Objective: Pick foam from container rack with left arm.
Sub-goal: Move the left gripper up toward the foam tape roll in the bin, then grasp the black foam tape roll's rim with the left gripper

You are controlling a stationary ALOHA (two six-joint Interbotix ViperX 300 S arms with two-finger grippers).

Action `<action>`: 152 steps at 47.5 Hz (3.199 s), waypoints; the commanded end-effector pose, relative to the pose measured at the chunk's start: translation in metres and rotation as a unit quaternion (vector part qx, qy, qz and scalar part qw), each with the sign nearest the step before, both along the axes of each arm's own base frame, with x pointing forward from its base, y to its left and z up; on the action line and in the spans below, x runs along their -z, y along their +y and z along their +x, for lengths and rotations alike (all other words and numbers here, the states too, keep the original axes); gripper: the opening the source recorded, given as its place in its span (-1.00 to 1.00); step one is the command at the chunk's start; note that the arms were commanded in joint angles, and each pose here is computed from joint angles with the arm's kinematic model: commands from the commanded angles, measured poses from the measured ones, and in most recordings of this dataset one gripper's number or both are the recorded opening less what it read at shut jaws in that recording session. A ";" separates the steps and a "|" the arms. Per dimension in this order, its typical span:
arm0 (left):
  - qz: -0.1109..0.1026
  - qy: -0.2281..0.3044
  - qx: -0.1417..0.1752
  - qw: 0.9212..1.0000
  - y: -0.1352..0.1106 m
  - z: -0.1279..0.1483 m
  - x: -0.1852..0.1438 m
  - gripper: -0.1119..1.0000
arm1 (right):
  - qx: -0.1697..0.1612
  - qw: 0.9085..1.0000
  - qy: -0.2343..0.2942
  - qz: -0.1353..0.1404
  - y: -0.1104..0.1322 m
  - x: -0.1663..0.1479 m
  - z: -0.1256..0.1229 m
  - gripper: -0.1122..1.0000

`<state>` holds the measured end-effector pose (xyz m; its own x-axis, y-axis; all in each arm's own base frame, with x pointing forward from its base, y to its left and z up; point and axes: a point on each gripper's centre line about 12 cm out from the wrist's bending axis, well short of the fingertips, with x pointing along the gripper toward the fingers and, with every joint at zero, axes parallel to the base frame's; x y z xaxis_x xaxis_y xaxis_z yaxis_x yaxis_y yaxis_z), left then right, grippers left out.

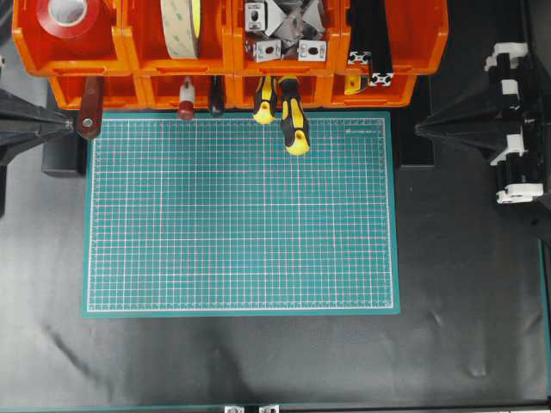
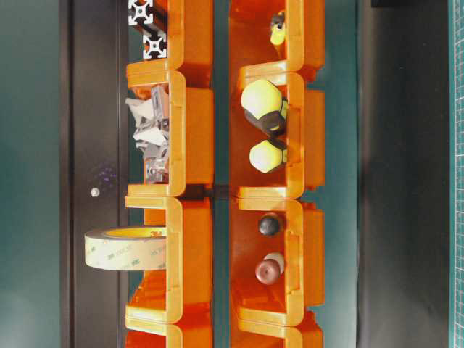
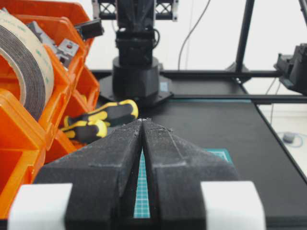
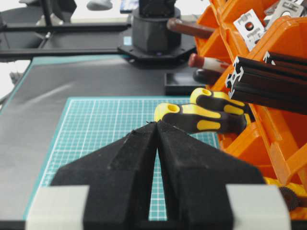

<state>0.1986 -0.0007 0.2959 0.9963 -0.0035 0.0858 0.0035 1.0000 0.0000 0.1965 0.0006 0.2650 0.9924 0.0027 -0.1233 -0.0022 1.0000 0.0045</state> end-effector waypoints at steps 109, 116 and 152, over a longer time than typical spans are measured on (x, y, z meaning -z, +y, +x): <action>-0.528 0.169 -0.215 0.804 0.087 0.134 -0.112 0.80 | -0.012 0.998 -0.018 0.054 0.007 -0.013 0.003 -0.79; -0.527 0.172 -0.215 0.804 0.088 0.140 -0.109 0.79 | -0.013 0.998 -0.017 0.054 0.008 -0.012 0.003 -0.79; -0.528 0.179 -0.219 0.801 0.088 0.140 -0.090 0.36 | -0.014 0.998 -0.019 0.056 0.008 -0.012 0.003 -0.79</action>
